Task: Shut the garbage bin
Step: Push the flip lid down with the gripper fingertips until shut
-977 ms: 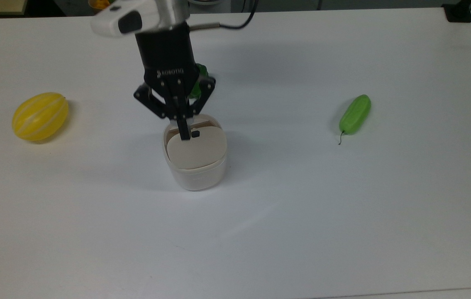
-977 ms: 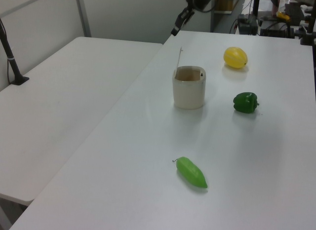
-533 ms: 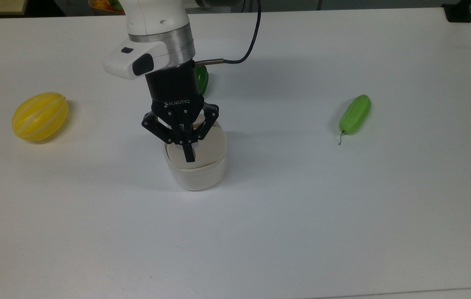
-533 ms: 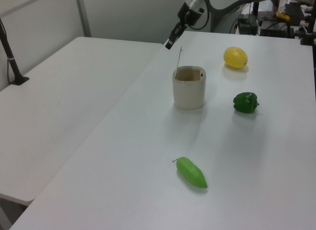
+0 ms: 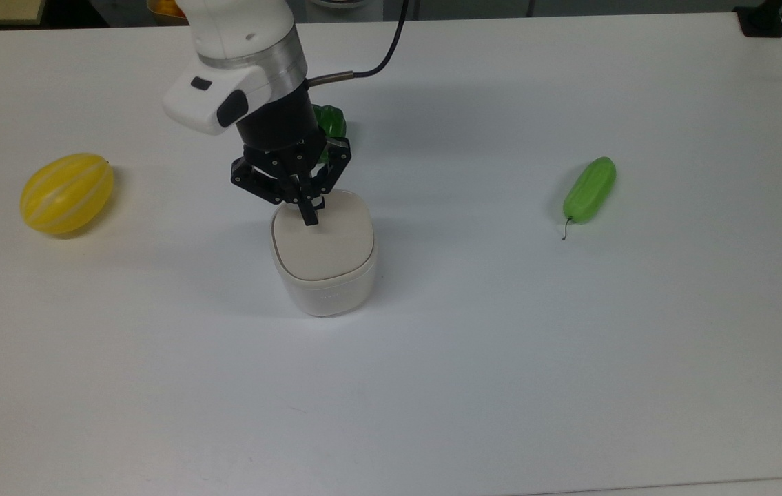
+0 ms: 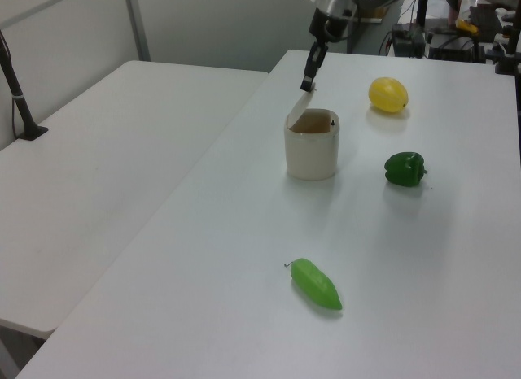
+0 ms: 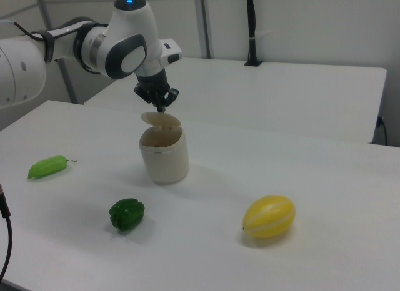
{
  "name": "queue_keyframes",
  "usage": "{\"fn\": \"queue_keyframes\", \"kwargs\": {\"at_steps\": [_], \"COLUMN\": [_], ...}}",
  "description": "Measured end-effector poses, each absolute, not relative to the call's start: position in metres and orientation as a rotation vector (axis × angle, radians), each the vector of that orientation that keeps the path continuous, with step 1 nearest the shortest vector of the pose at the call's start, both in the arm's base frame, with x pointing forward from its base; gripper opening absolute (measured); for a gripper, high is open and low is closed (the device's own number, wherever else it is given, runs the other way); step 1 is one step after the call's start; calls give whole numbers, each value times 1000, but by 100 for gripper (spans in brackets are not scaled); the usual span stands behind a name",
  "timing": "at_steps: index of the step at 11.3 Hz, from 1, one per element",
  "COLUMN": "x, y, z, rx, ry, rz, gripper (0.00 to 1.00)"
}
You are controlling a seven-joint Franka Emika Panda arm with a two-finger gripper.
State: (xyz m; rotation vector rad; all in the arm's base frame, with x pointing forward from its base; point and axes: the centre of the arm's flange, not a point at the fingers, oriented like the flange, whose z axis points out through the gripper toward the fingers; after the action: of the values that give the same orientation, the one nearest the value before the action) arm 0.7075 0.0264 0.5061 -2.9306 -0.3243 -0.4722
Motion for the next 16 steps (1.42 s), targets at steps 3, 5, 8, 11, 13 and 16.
{"fn": "queue_keyframes", "kwargs": {"at_steps": [3, 5, 8, 11, 13, 16], "x": [702, 698, 697, 697, 698, 698], "y": [18, 16, 16, 16, 18, 24], "z": [471, 451, 442, 441, 440, 439], "rx": [-2961, -2974, -2976, -2977, -2991, -3017], "ry": [-330, -333, -332, -332, -353, -394], "rz": [-373, -312, -289, -287, -283, -281], "gripper": [1, 1, 1, 1, 1, 1]}}
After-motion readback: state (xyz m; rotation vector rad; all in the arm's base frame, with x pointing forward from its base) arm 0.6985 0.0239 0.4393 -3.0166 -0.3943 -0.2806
